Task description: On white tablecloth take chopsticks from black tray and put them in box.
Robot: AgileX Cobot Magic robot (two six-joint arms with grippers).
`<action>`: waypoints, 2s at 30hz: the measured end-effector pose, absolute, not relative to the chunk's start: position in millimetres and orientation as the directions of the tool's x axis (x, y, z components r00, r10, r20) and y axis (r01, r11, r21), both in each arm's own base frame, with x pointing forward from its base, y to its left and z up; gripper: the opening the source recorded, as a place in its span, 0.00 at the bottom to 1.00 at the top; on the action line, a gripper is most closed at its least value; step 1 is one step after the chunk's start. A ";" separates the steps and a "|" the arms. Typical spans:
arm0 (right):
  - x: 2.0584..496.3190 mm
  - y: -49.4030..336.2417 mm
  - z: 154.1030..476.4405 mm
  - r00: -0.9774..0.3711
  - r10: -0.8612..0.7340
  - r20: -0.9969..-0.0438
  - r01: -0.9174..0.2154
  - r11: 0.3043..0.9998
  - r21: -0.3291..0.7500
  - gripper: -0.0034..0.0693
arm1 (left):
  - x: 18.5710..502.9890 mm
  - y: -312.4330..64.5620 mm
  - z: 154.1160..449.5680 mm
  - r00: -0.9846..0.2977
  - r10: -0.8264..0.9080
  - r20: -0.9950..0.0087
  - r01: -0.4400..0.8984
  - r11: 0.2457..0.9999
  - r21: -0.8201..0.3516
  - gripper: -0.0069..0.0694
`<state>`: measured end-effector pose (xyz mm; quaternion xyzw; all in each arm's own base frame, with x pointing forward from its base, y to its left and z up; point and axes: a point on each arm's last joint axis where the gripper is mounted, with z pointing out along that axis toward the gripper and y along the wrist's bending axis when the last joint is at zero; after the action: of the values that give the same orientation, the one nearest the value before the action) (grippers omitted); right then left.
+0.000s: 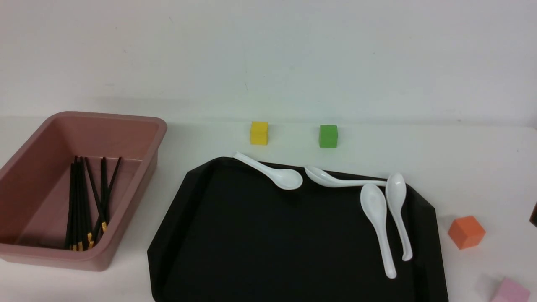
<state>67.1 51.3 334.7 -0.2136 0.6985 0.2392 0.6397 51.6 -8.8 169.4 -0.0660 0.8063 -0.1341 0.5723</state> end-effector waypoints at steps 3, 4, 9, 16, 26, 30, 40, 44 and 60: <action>66.4 50.8 330.5 -0.092 0.006 -0.996 -0.605 0.794 0.061 0.09 | 51.6 -8.8 169.4 -0.336 -0.260 -0.905 0.047 0.955 -0.292 0.40; 65.8 50.2 328.6 -0.090 0.003 -0.996 -0.604 0.795 0.057 0.09 | 51.6 -8.8 169.4 -0.336 -0.260 -0.905 0.047 0.955 -0.292 0.40; 66.9 42.4 293.5 -0.111 -0.010 -0.994 -0.531 0.846 0.051 0.10 | 51.6 -8.8 169.4 -0.336 -0.260 -0.905 0.047 0.955 -0.292 0.40; 63.0 18.3 225.2 -0.183 0.012 -0.983 -0.268 0.961 0.062 0.11 | 51.6 -8.8 169.4 -0.336 -0.260 -0.905 0.047 0.955 -0.292 0.40; 55.1 4.1 175.0 -0.276 0.043 -0.960 -0.056 0.997 0.060 0.12 | 51.6 -8.8 169.4 -0.336 -0.260 -0.905 0.047 0.955 -0.292 0.40; 52.9 2.8 174.8 -0.280 0.053 -0.959 -0.033 0.997 0.064 0.13 | 51.6 -8.8 169.4 -0.336 -0.260 -0.905 0.047 0.955 -0.292 0.40; 52.7 2.7 174.8 -0.283 0.053 -0.958 -0.031 0.997 0.064 0.14 | 51.6 -8.8 169.4 -0.336 -0.260 -0.905 0.047 0.955 -0.292 0.40; 52.7 2.7 174.8 -0.283 0.053 -0.958 -0.031 0.997 0.064 0.15 | 51.6 -8.8 169.4 -0.336 -0.260 -0.905 0.047 0.955 -0.292 0.40; 52.7 2.7 174.7 -0.285 0.053 -0.957 -0.031 0.997 0.064 0.18 | 51.6 -8.8 169.4 -0.336 -0.260 -0.905 0.047 0.955 -0.292 0.40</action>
<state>52.7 2.7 174.7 0.0067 0.8007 0.0352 0.5980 51.6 -8.8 169.4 -0.0660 0.8063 -0.1341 0.5723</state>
